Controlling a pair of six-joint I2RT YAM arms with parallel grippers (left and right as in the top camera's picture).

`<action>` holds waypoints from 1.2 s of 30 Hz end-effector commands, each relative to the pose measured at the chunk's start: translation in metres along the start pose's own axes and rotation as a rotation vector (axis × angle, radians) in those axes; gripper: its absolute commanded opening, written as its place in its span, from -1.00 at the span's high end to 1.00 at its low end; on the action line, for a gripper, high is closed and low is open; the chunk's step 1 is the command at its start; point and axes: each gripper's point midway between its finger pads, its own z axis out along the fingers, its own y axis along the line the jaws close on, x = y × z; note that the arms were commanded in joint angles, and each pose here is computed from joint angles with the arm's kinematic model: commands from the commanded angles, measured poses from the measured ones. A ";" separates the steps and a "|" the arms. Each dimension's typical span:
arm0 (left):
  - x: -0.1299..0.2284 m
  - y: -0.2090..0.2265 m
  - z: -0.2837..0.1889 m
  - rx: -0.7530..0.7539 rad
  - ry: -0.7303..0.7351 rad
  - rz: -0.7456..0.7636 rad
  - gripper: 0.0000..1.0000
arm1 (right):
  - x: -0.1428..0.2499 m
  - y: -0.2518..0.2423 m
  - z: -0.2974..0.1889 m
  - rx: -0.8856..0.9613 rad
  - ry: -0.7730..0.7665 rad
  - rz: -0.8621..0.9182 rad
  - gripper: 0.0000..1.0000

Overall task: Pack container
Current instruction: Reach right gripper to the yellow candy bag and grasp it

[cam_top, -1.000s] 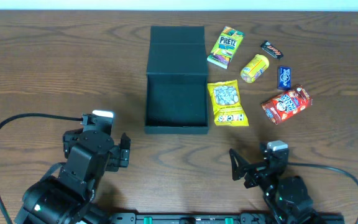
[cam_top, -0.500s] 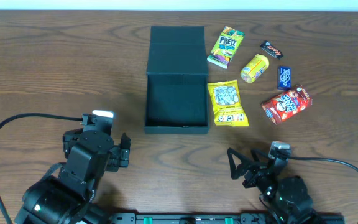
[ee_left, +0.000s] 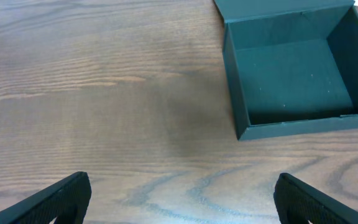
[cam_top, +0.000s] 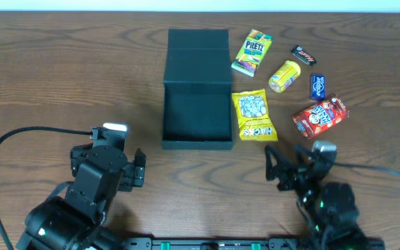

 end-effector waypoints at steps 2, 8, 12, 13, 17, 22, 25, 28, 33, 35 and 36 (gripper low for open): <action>-0.004 0.000 -0.003 0.004 -0.011 0.001 -0.90 | -0.025 -0.005 0.014 0.081 0.040 -0.153 -0.84; -0.004 0.000 -0.003 0.004 -0.011 0.001 -0.90 | -0.024 -0.018 0.064 0.170 0.241 -0.289 -0.92; -0.004 0.000 -0.003 0.004 -0.010 0.001 -0.90 | -0.012 -0.024 0.103 0.191 0.375 -0.348 -0.98; -0.004 0.000 -0.003 0.004 -0.011 0.000 -0.90 | -0.008 -0.026 0.114 0.188 0.409 -0.362 -0.99; -0.004 0.000 -0.003 0.004 -0.011 0.000 -0.90 | 0.007 -0.032 0.145 0.188 0.502 -0.373 -0.99; -0.004 0.000 -0.003 0.004 -0.011 0.000 -0.91 | 0.024 -0.040 0.177 0.187 0.583 -0.397 -0.97; -0.004 0.000 -0.003 0.004 -0.011 0.001 -0.90 | 0.038 -0.047 0.190 0.193 0.615 -0.393 -0.96; -0.004 0.000 -0.003 0.004 -0.011 0.000 -0.91 | 0.058 -0.056 0.198 0.191 0.662 -0.384 -0.94; -0.004 0.000 -0.003 0.004 -0.011 0.000 -0.90 | 0.084 -0.065 0.204 0.186 0.723 -0.371 -0.83; -0.004 0.000 -0.003 0.004 -0.011 0.001 -0.90 | 0.091 -0.068 0.205 0.191 0.739 -0.368 -0.68; -0.004 0.000 -0.003 0.004 -0.011 0.001 -0.90 | 0.093 -0.069 0.205 0.193 0.745 -0.365 -0.59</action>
